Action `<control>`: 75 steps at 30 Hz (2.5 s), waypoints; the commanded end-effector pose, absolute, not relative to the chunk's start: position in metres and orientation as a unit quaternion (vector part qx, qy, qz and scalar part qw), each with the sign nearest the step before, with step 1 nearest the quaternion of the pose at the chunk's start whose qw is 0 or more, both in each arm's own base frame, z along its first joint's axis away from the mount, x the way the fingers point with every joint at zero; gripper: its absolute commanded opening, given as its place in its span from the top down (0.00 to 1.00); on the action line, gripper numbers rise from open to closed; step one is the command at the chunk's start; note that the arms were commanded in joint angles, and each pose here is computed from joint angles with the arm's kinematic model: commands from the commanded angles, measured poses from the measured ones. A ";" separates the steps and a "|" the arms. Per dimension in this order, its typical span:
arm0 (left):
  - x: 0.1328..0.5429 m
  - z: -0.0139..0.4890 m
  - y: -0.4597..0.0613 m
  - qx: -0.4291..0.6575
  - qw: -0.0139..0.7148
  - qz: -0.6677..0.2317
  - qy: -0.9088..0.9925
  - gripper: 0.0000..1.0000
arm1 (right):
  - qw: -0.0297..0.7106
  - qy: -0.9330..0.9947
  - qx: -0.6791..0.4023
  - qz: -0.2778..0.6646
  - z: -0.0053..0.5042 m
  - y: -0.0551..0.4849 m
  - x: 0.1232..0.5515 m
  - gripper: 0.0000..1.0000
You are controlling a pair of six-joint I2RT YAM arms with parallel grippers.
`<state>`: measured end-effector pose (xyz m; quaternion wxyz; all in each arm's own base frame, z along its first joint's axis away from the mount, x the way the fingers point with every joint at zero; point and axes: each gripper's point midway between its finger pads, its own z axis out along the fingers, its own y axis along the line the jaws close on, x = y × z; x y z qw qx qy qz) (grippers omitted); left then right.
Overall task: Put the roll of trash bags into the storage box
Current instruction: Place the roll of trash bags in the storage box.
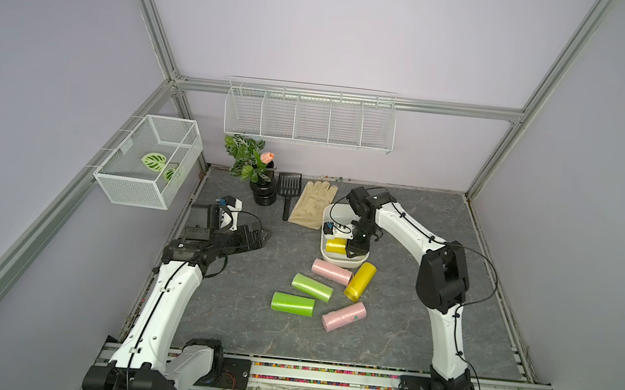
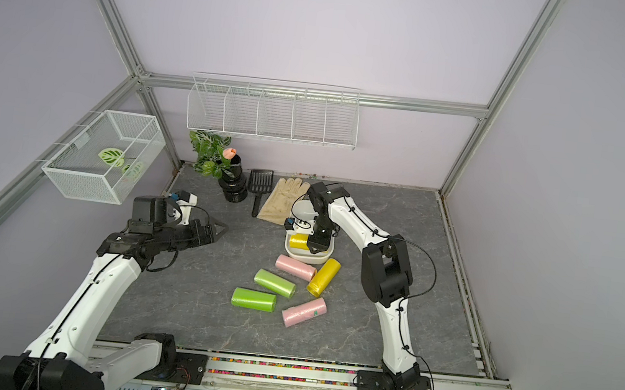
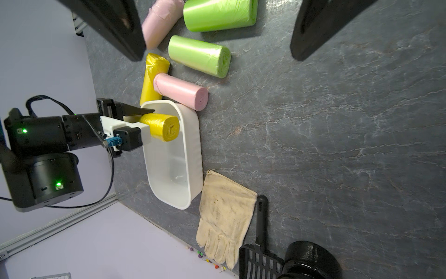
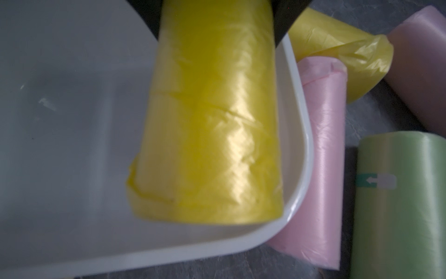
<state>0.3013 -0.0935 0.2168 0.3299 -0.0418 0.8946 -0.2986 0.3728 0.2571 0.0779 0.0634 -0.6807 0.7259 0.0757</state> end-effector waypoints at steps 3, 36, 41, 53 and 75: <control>0.308 0.220 -0.090 -0.042 0.338 -0.289 0.895 0.00 | 0.060 0.712 -0.694 0.083 0.064 0.262 0.377 1.00; 0.312 0.216 -0.091 -0.043 0.331 -0.291 0.897 0.00 | 0.027 0.725 -0.680 0.103 0.018 0.265 0.371 0.63; 0.313 0.214 -0.092 -0.044 0.326 -0.294 0.898 0.00 | 0.041 0.723 -0.681 0.109 0.029 0.268 0.369 0.49; 0.313 0.216 -0.093 -0.037 0.330 -0.296 0.895 0.00 | 0.074 0.726 -0.676 0.104 0.060 0.270 0.371 0.32; 0.312 0.220 -0.099 -0.025 0.332 -0.312 0.890 0.00 | 0.261 0.835 -0.466 0.130 0.220 0.247 0.321 0.01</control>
